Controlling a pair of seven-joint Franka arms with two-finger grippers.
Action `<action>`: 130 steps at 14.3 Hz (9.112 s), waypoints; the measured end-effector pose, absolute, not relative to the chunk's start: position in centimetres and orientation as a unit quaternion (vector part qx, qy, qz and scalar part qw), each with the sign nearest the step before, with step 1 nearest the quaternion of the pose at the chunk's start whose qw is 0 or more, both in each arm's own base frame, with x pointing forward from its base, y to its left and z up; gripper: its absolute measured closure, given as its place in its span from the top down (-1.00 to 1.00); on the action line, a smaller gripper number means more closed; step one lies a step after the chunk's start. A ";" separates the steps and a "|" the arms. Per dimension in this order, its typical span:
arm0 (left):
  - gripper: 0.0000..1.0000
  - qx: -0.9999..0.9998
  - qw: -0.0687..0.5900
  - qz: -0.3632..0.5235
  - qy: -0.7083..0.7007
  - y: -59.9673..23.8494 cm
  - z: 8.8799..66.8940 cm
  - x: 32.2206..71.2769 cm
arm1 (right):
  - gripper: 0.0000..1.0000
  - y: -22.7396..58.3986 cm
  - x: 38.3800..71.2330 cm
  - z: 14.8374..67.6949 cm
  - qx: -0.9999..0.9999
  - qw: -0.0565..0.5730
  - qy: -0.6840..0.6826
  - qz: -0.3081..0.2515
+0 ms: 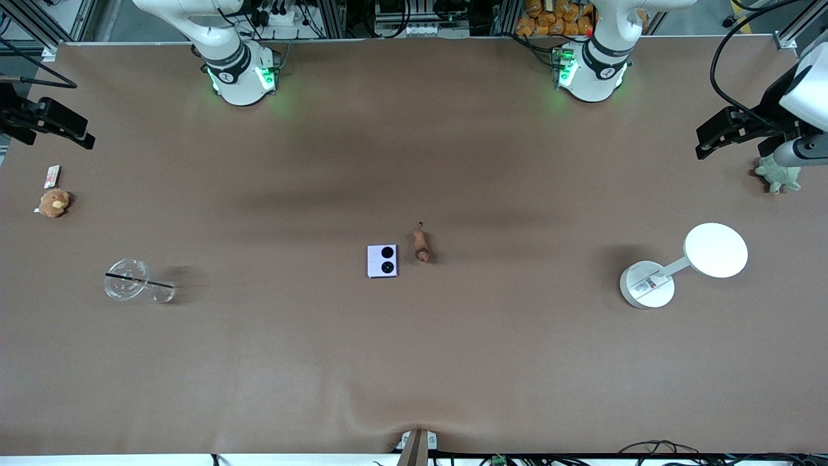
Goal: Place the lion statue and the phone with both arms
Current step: 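Reach the left gripper toward the brown lion figurine beside the phone, then lower the left gripper and close it on the lion figurine, then lift the lion figurine and carry it toward the white lamp, then lower the lion beside the lamp base while the right gripper reaches the phone, then grasp the white phone with the right gripper while the left gripper releases the lion, then lift the phone with the right gripper while the left gripper withdraws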
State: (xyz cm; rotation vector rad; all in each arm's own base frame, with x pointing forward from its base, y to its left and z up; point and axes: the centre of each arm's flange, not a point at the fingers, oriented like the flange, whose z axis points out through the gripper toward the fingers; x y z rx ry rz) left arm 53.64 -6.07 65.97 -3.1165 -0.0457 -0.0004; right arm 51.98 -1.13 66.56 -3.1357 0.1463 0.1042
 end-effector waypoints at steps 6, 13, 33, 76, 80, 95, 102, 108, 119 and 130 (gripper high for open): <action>1.00 -1.000 0.013 0.004 -0.008 -6.8 65.8 53.6 | 1.00 -1.5 52.0 66.5 -0.998 0.001 0.050 0.034; 1.00 -1.000 0.001 0.009 -0.004 -24.7 55.8 56.2 | 1.00 -1.6 52.0 66.4 -0.998 0.001 0.051 0.035; 1.00 -0.997 -0.006 -0.023 -0.079 -51.7 22.9 52.4 | 1.00 -1.6 52.0 66.4 -0.998 0.001 0.051 0.035; -0.27 -0.999 0.045 -0.008 0.011 -9.0 23.3 64.3 | 1.00 20.0 58.1 53.9 -0.989 0.018 -0.124 0.080; -0.27 -0.998 0.044 -0.010 0.035 -8.2 23.0 64.1 | 1.00 23.5 60.6 47.4 -0.987 0.019 -0.140 0.075; -0.27 -0.998 0.030 -0.028 0.040 -6.6 21.5 63.7 | 1.00 41.1 58.8 27.5 -0.997 0.027 -0.071 0.026; -0.23 -0.999 0.020 -0.032 0.039 -7.3 21.0 63.7 | 1.00 41.2 59.2 21.4 -0.997 0.063 -0.033 0.035; 0.82 -0.998 0.019 -0.044 0.039 -7.4 22.3 64.2 | 1.00 41.4 58.8 19.2 -0.997 0.058 -0.035 0.041; 1.00 -0.998 0.024 -0.020 0.048 -10.1 43.2 64.4 | 1.00 41.9 58.3 17.0 -0.997 0.059 -0.037 0.035; 1.00 -0.998 0.028 -0.042 0.026 -8.1 65.0 58.3 | 0.67 41.9 58.9 17.9 -0.997 0.063 -0.036 0.019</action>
